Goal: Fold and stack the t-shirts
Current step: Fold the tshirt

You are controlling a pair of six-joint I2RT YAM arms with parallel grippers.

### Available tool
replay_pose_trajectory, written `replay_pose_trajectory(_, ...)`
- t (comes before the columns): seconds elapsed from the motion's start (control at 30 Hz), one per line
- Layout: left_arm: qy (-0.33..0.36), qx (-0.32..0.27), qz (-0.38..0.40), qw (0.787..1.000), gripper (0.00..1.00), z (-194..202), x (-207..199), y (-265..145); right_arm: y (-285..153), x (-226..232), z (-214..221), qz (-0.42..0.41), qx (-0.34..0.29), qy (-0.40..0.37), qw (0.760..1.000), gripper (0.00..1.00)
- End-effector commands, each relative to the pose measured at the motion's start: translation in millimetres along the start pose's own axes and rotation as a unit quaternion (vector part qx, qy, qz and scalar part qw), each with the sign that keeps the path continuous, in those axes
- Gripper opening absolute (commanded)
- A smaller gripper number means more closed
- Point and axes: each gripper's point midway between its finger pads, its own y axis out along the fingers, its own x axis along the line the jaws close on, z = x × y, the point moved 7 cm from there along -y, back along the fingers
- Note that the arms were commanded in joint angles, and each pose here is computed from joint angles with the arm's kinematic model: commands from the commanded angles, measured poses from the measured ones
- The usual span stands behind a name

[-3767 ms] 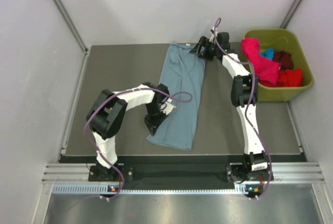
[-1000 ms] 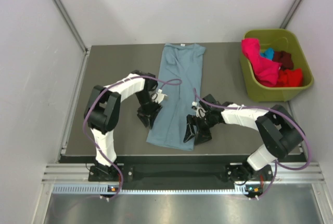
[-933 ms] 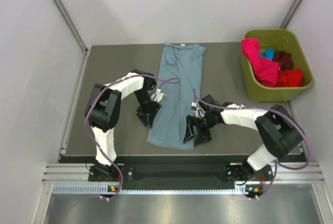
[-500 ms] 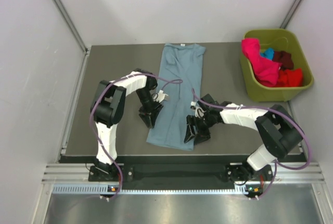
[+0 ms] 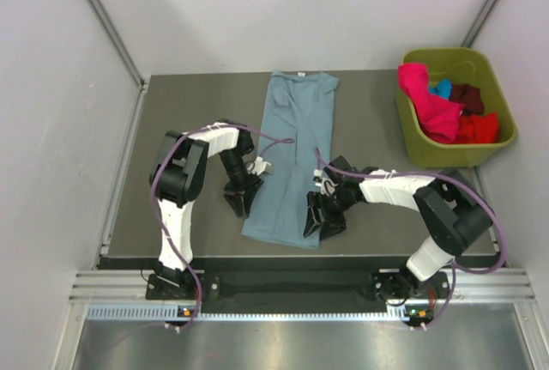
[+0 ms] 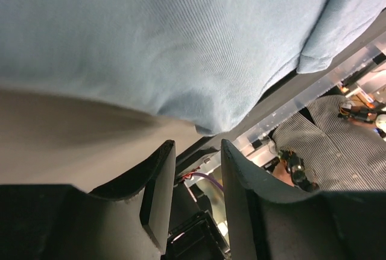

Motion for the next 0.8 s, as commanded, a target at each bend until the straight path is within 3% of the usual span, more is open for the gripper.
replay_pose_trajectory(0.0, -0.002, 0.016, 0.021, 1.000, 0.41, 2, 0, 8, 0, 6, -17, -0.005, -0.023, -0.022, 0.999, 0.61)
replay_pose_trajectory(0.3, 0.005, 0.030, 0.032, 0.999, 0.40, 2, -9, 24, -1, 7, -24, -0.004, -0.035, -0.027, 0.999, 0.60)
replay_pose_trajectory(0.43, 0.004, 0.030, 0.041, 0.999, 0.25, 2, -10, 30, 0, 6, -24, -0.006, -0.034, -0.030, 0.999, 0.55)
replay_pose_trajectory(0.57, 0.006, 0.028, 0.044, 0.999, 0.08, 2, -12, 29, -1, 7, -22, -0.012, -0.034, -0.034, 0.999, 0.41)
replay_pose_trajectory(0.63, 0.009, 0.025, 0.045, 0.999, 0.00, 2, -13, 28, -1, 6, -22, -0.012, -0.035, -0.036, 0.999, 0.28)
replay_pose_trajectory(0.77, 0.011, 0.018, 0.051, 0.999, 0.00, 2, -16, 25, -6, 6, -27, -0.012, -0.044, -0.042, 0.998, 0.08)
